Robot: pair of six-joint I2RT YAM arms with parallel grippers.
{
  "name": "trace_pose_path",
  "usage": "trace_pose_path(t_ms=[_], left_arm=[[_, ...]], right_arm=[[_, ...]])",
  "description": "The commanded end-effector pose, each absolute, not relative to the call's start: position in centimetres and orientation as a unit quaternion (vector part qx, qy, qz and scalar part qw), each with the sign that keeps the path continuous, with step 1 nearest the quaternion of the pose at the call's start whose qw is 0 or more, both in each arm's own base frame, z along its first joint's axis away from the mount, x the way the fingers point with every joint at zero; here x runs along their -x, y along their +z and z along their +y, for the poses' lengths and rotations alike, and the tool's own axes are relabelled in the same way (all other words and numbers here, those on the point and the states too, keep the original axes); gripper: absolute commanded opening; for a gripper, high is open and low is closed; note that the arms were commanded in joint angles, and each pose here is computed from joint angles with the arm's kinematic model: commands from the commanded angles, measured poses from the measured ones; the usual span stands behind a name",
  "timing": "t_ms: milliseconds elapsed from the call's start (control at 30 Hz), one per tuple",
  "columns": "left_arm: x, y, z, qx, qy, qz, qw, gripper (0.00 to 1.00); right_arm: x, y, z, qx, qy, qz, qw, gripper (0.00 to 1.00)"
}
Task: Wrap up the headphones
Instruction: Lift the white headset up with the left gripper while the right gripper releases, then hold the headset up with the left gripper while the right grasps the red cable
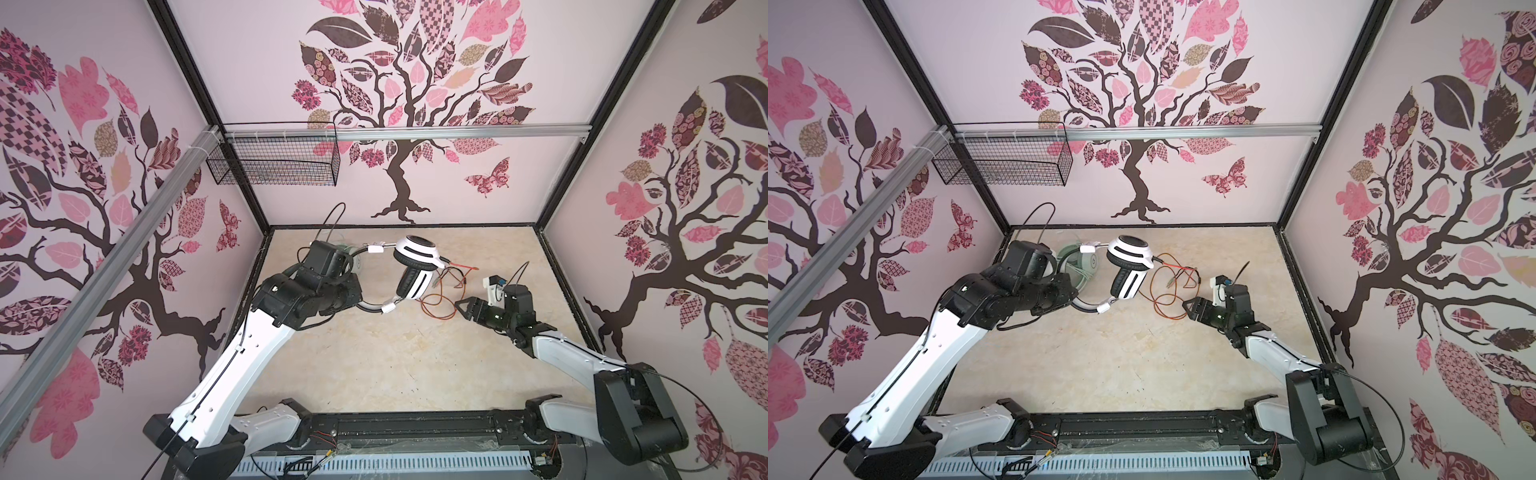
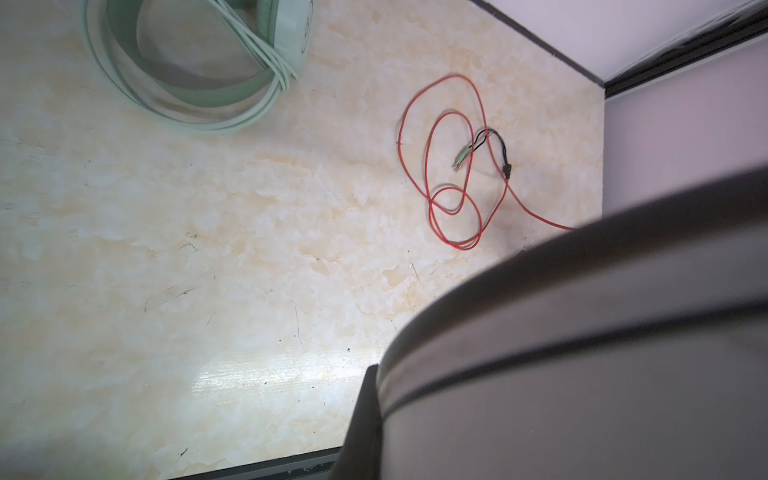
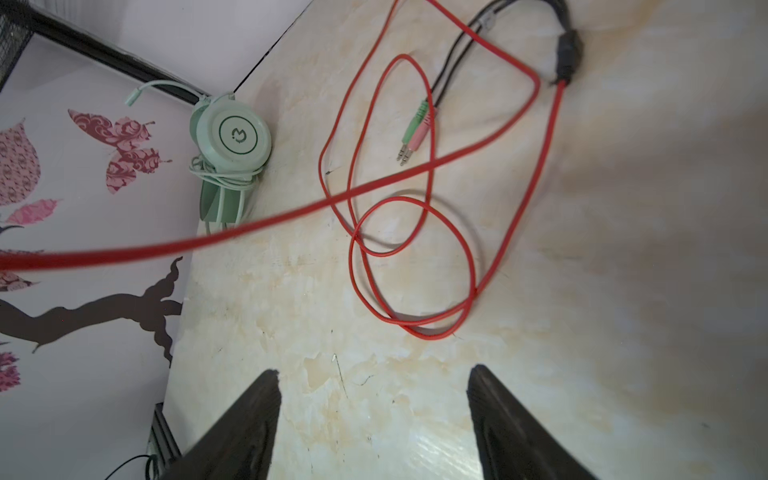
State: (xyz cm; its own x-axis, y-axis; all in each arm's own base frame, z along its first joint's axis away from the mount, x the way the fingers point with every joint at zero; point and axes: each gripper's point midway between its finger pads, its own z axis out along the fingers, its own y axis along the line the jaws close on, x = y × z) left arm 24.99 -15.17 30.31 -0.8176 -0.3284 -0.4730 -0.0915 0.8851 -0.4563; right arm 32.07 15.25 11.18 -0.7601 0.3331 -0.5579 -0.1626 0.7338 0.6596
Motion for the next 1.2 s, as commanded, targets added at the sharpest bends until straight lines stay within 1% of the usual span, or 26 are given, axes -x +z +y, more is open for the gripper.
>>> trace_pose_path(t_ms=[0, 100, 167, 233, 300, 433, 633, 767, 900, 1067, 1167], left_arm=[[-25.6, 34.9, -14.0, 0.169, -0.243, 0.892, 0.342, 0.00], [-25.7, 36.1, -12.9, 0.201, -0.232, 0.882, 0.358, 0.00], [-25.9, 36.8, -12.5, 0.207, -0.225, 0.880, 0.365, 0.00], [-26.1, 37.5, -12.1, 0.214, -0.217, 0.879, 0.368, 0.00], [-26.2, 38.3, -12.0, 0.220, -0.218, 0.874, 0.375, 0.00], [-26.7, 40.4, -12.3, 0.220, -0.240, 0.859, 0.396, 0.00], [-27.8, 42.2, -12.6, 0.220, -0.249, 0.845, 0.419, 0.00], [-28.4, 42.1, -13.1, 0.218, -0.254, 0.843, 0.422, 0.00], [-28.8, 40.8, -13.6, 0.212, -0.242, 0.856, 0.405, 0.00], [-28.6, 38.9, -13.7, 0.220, -0.227, 0.872, 0.374, 0.00], [-28.4, 38.4, -13.7, 0.225, -0.222, 0.878, 0.359, 0.00]], right_arm=[[-34.0, 11.1, 14.3, -0.032, 0.282, 0.877, 0.388, 0.70], [-35.3, 11.4, 13.3, -0.033, 0.245, 0.871, 0.424, 0.70], [-35.6, 12.3, 14.0, -0.023, 0.267, 0.856, 0.442, 0.73], [-35.7, 13.2, 15.0, -0.017, 0.303, 0.839, 0.452, 0.73], [-35.8, 12.9, 15.8, -0.010, 0.320, 0.839, 0.439, 0.72], [-35.9, 11.0, 16.2, -0.005, 0.313, 0.862, 0.399, 0.72], [-34.8, 9.4, 15.2, -0.018, 0.297, 0.869, 0.395, 0.70], [-34.3, 9.5, 16.2, -0.006, 0.324, 0.864, 0.384, 0.70], [-34.6, 10.8, 15.9, 0.002, 0.322, 0.845, 0.428, 0.70], [-33.6, 12.6, 16.9, 0.038, 0.359, 0.802, 0.475, 0.69], [-33.1, 12.4, 17.6, 0.077, 0.338, 0.798, 0.493, 0.69]])
